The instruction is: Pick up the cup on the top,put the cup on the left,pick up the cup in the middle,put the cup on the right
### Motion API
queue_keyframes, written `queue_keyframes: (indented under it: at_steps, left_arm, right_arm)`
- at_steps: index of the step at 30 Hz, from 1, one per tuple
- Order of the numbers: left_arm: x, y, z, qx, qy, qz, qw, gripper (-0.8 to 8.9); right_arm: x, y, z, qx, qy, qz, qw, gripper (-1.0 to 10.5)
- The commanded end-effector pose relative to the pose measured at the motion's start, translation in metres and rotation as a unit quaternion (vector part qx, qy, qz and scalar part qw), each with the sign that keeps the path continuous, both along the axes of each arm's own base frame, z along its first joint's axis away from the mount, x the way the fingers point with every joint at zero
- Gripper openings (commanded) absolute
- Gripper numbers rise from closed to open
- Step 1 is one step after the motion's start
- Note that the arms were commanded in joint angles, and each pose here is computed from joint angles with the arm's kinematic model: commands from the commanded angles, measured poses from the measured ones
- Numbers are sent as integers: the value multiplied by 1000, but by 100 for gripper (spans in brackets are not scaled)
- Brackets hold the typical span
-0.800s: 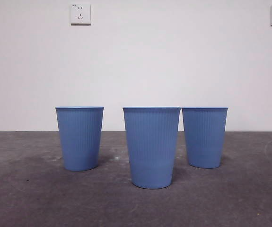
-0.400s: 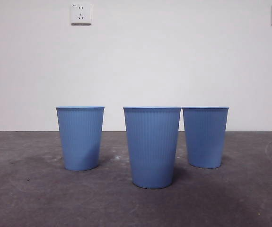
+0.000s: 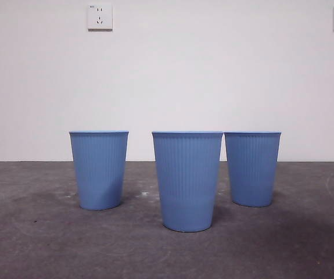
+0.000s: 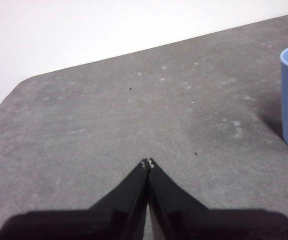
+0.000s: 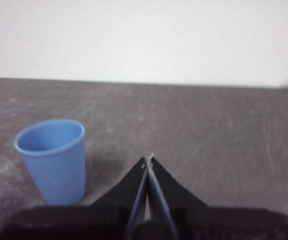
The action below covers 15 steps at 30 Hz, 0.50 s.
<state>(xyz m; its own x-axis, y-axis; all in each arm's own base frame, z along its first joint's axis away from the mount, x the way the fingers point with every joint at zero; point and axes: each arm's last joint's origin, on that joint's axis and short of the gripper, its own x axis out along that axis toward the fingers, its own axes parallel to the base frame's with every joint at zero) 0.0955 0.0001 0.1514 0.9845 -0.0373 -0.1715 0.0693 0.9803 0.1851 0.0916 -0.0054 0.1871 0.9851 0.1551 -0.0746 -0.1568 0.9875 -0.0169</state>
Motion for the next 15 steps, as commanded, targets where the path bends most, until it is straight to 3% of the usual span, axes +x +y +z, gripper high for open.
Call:
queue_keyframes:
  at_steps: [1,6,15]
  left_arm:
    - [1,0,-4,-2,5,3,1000,-3]
    - [1,0,-4,-2,5,3,1000,-3]
    - [1,0,-4,-2,4,3,1000,-3]
  right_arm:
    - [2,1,-14,23,10,5,1000,3]
    - [4,6,-29,23,26,28,999,3]
    - [4,9,-37,26,46,22,998,3]
